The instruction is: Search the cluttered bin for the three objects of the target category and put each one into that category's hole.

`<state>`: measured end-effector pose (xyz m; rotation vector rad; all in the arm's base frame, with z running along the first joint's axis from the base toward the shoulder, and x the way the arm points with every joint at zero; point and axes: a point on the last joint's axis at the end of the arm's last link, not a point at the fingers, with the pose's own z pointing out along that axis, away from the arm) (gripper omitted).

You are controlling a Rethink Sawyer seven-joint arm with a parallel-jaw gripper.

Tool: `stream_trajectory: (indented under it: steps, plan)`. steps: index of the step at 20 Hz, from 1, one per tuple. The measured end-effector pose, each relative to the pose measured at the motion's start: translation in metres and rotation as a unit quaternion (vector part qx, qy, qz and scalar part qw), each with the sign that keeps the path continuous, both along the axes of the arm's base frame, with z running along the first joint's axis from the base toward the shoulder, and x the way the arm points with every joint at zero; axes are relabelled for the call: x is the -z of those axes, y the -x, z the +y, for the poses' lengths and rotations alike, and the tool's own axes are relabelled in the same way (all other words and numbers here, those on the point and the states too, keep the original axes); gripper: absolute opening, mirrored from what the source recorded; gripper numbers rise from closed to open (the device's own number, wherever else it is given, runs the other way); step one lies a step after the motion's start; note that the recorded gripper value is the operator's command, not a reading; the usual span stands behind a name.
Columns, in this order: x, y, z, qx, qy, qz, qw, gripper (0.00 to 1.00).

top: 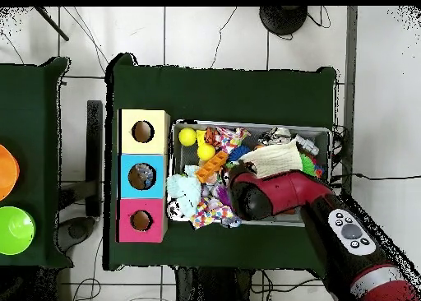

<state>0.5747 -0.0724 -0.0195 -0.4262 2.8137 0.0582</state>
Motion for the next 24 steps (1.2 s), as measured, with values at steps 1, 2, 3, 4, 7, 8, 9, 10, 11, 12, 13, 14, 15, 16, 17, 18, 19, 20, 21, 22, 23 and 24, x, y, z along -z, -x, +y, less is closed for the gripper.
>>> stream_trajectory:
  steps: [1, 2, 3, 4, 7, 8, 9, 10, 11, 12, 13, 14, 15, 16, 17, 18, 19, 20, 21, 22, 23, 24]
  plan:
    - [0.001, 0.001, 0.000, -0.002, 0.002, -0.003, 1.0000, 1.00]
    - [0.001, 0.001, -0.001, -0.002, 0.003, -0.007, 1.0000, 1.00]
    - [0.001, 0.002, -0.001, -0.002, 0.005, -0.011, 0.9999, 1.00]
    - [0.002, 0.002, -0.002, -0.003, 0.006, -0.015, 0.9999, 1.00]
    - [0.002, 0.004, -0.009, 0.003, 0.006, -0.023, 0.9997, 1.00]
    - [0.002, 0.004, -0.011, 0.004, 0.006, -0.024, 0.9997, 1.00]
    - [0.002, 0.005, -0.012, 0.006, 0.006, -0.024, 0.9997, 1.00]
    - [0.002, 0.007, -0.016, 0.009, 0.005, -0.025, 0.9996, 1.00]
    - [0.001, 0.007, -0.017, 0.010, 0.005, -0.024, 0.9996, 1.00]
    - [0.001, 0.007, -0.018, 0.011, 0.005, -0.024, 0.9996, 1.00]
    - [0.001, 0.009, -0.021, 0.013, 0.005, -0.024, 0.9996, 1.00]
    - [0.001, 0.009, -0.023, 0.015, 0.005, -0.024, 0.9996, 1.00]
    - [0.000, 0.011, -0.027, 0.019, 0.005, -0.023, 0.9995, 1.00]
    - [0.000, 0.012, -0.031, 0.022, 0.005, -0.023, 0.9995, 1.00]
    - [0.000, 0.013, -0.035, 0.025, 0.005, -0.023, 0.9994, 0.00]
    - [-0.001, 0.014, -0.038, 0.028, 0.006, -0.023, 0.9993, 0.00]
    - [-0.001, 0.014, -0.041, 0.030, 0.006, -0.023, 0.9993, 0.00]
    - [-0.004, 0.015, -0.044, 0.032, 0.009, -0.024, 0.9992, 0.00]
    - [-0.005, 0.015, -0.045, 0.031, 0.010, -0.024, 0.9992, 0.00]
    - [-0.006, 0.015, -0.045, 0.031, 0.011, -0.025, 0.9992, 0.00]
    - [-0.010, 0.015, -0.045, 0.030, 0.013, -0.026, 0.9991, 0.00]
    - [-0.013, 0.015, -0.045, 0.030, 0.014, -0.027, 0.9991, 0.00]
